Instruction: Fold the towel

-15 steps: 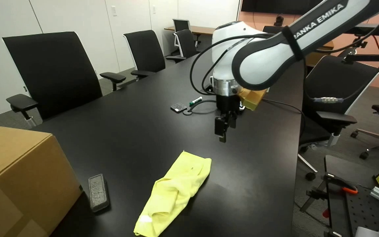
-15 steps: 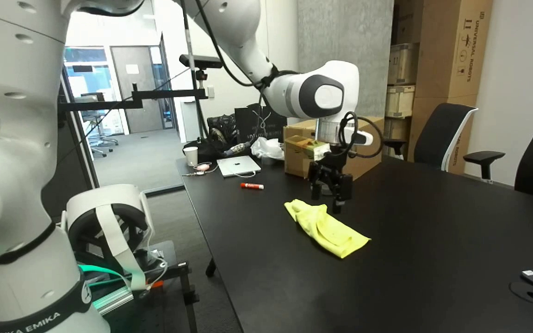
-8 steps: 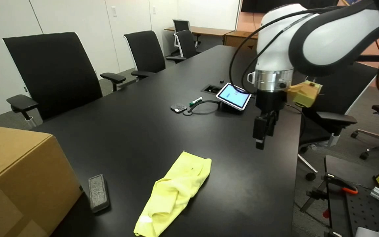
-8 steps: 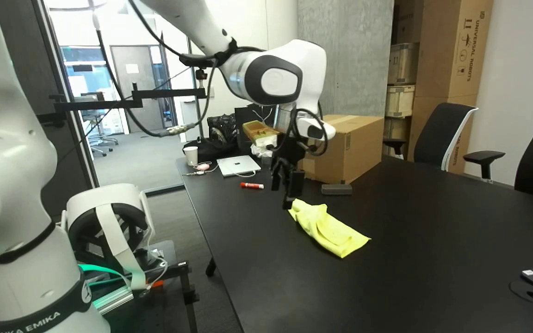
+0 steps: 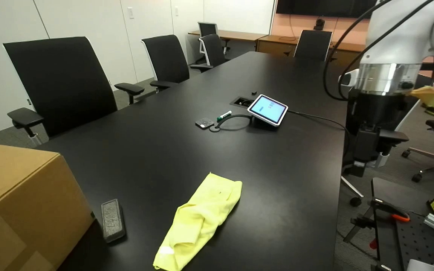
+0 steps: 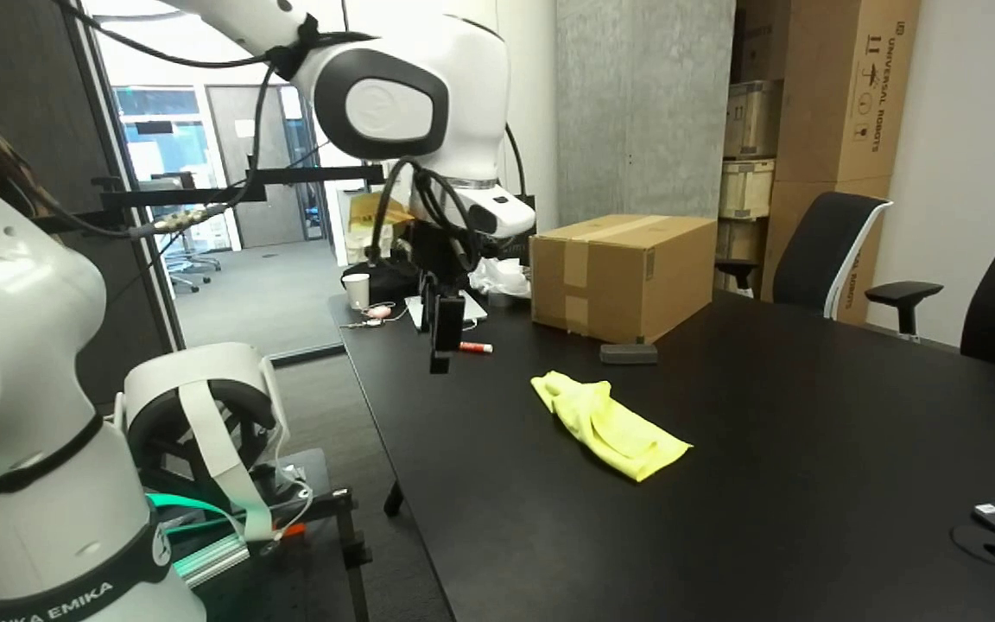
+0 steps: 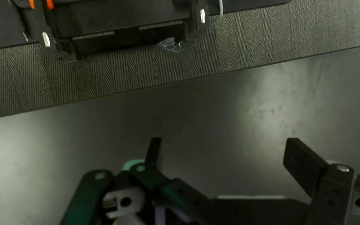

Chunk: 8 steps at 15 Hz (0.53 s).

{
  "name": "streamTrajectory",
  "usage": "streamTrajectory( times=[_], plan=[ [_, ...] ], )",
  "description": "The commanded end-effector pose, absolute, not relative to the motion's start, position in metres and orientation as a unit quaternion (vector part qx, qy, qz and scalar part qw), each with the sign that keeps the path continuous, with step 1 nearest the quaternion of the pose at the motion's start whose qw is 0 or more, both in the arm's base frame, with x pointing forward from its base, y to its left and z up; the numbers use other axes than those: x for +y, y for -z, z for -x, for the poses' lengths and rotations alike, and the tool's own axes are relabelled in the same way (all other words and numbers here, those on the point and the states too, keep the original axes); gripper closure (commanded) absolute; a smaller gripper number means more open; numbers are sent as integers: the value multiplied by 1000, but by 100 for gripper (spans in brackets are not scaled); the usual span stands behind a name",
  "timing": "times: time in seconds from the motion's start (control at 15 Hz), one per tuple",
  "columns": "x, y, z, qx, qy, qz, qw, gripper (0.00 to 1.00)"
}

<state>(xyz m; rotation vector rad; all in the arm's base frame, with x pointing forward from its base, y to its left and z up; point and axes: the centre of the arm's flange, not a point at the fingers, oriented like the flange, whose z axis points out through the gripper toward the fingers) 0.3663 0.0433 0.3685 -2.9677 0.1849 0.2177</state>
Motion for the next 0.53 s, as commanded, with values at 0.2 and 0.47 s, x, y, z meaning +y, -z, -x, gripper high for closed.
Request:
streamTrajectory(
  times=[0.2,0.47],
  plan=[
    [43,-394,-336,61,-60,993,84,0],
    [43,-382,-339,62,-76,992,82,0]
  ],
)
